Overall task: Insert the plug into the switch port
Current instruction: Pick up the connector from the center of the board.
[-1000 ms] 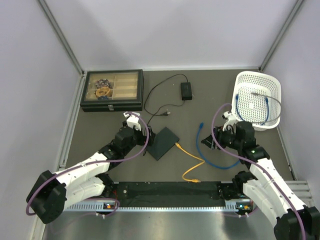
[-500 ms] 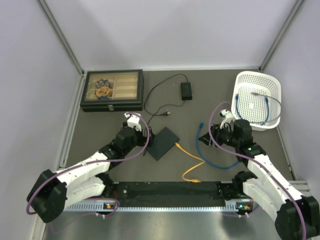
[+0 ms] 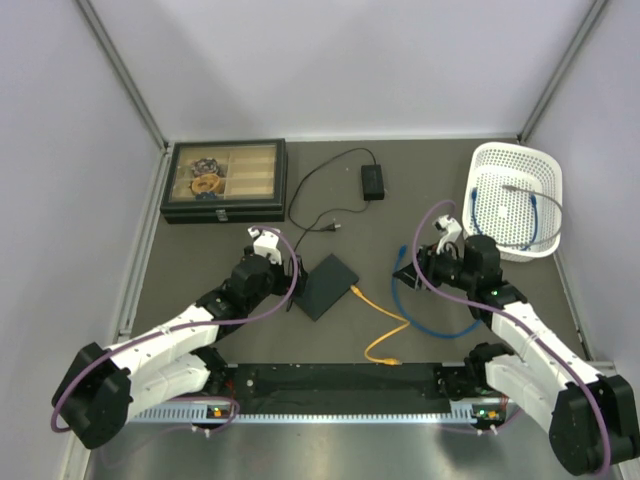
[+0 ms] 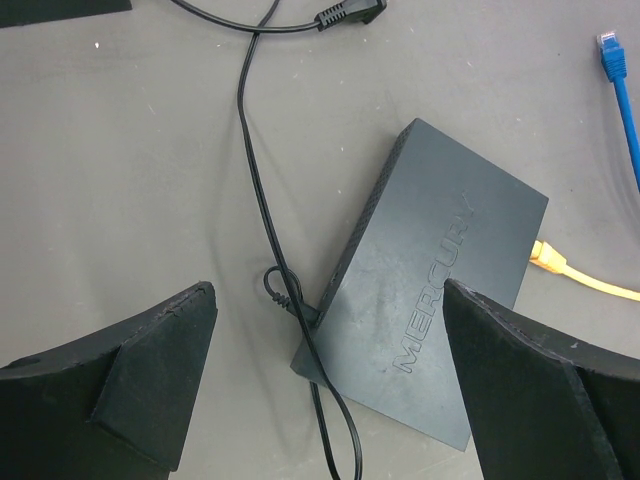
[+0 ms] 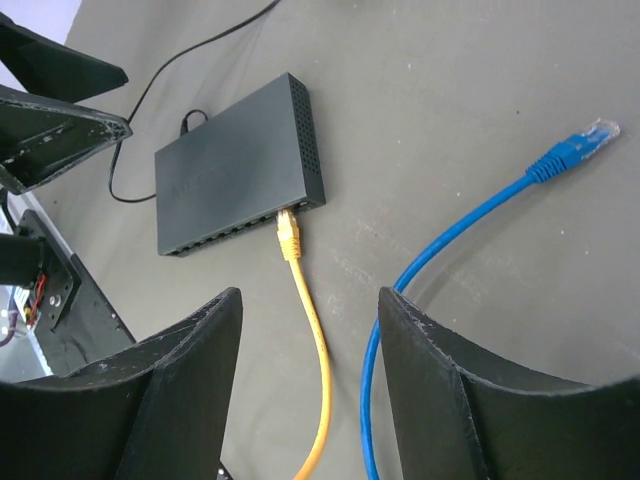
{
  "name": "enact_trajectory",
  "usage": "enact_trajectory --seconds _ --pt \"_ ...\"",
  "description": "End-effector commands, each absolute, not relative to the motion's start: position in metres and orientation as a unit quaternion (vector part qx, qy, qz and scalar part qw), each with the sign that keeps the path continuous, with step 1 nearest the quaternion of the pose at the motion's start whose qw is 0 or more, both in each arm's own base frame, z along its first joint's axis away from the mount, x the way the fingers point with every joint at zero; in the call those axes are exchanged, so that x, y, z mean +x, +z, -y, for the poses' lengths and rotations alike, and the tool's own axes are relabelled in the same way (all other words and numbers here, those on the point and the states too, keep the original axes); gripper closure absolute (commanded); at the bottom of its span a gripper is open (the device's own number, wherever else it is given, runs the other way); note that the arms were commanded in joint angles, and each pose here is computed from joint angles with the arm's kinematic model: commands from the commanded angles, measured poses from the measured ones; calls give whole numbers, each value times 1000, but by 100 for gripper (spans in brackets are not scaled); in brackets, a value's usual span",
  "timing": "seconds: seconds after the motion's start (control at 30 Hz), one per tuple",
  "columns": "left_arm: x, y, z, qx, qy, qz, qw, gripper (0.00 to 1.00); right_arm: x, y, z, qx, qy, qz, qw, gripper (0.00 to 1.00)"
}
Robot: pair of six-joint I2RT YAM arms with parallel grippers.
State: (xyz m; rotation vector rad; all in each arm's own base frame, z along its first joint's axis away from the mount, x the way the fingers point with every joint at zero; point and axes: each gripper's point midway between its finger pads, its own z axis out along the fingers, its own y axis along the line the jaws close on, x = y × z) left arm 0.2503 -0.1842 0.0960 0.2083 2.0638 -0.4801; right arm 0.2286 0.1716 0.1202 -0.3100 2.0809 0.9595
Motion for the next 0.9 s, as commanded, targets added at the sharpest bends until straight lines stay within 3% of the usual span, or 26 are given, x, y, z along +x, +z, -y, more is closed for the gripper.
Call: enact_trajectory --seconds 0.0,0.43,0.63,0.87 --pt "260 116 191 74 -212 -835 503 1 230 128 -178 -149 388 -806 421 43" --pt "260 116 194 83 -214 -834 502 1 239 120 -166 -128 349 -823 430 43" --pt "259 114 195 91 -218 -831 504 1 267 124 -142 -66 277 -839 463 43" --pt "259 111 197 108 -216 -830 502 1 304 113 -129 0 223 -865 449 43"
